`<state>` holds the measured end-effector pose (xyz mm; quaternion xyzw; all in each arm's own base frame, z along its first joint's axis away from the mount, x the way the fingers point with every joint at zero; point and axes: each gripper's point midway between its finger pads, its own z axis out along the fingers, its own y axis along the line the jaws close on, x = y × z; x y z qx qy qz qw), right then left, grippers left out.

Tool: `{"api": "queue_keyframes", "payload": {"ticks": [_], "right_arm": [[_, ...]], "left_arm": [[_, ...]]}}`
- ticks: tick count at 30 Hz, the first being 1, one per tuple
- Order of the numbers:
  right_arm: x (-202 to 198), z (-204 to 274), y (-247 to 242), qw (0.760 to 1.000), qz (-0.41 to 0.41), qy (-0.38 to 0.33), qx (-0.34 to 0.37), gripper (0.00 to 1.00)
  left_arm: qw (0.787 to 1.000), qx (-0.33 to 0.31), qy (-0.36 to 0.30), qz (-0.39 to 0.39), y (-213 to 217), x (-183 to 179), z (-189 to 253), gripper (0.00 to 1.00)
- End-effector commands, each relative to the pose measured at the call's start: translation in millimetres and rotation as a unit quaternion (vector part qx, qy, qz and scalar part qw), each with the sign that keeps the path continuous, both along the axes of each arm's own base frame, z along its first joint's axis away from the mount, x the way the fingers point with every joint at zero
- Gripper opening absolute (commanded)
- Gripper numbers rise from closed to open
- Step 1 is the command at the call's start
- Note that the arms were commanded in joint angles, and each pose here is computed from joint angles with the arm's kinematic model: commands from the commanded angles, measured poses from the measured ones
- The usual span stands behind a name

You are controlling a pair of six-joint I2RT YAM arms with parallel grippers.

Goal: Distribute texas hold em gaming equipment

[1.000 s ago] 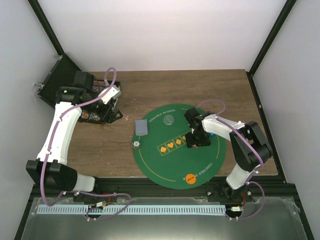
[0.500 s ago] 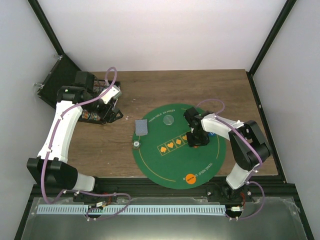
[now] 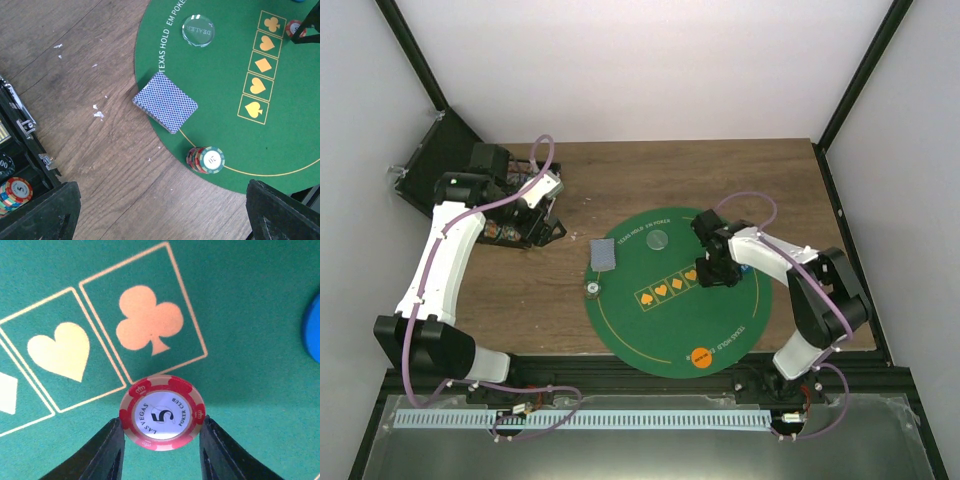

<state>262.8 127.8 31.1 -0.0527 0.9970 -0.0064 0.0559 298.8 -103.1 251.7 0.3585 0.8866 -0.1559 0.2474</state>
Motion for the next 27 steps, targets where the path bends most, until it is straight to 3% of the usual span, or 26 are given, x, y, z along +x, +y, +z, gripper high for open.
{"api": "queue_keyframes", "payload": {"ticks": [1, 9, 19, 23, 27], "right_arm": [[15.1, 30.0, 1.2, 0.999, -0.01, -0.044, 0.015, 0.4], [40.2, 77.7, -3.2, 0.993, -0.016, -0.093, 0.067, 0.39], [92.0, 87.9, -44.0, 0.993, -0.027, -0.112, 0.017, 0.4], [87.3, 90.7, -47.3, 0.994, -0.028, -0.107, 0.016, 0.45], [53.8, 76.1, -40.2, 0.995, -0.041, -0.077, 0.055, 0.53]], "left_arm": [[1.0, -0.003, -0.004, 0.002, 0.7, 0.9, -0.3, 0.92], [1.0, -0.004, -0.005, 0.001, 0.4, 0.9, 1.8, 0.92], [1.0, -0.003, -0.001, 0.004, 0.8, 2.7, 1.4, 0.92], [1.0, 0.0, 0.001, 0.002, 1.0, 3.4, 2.3, 0.92], [1.0, 0.004, 0.006, -0.001, 2.1, 1.8, -0.1, 0.91]]}}
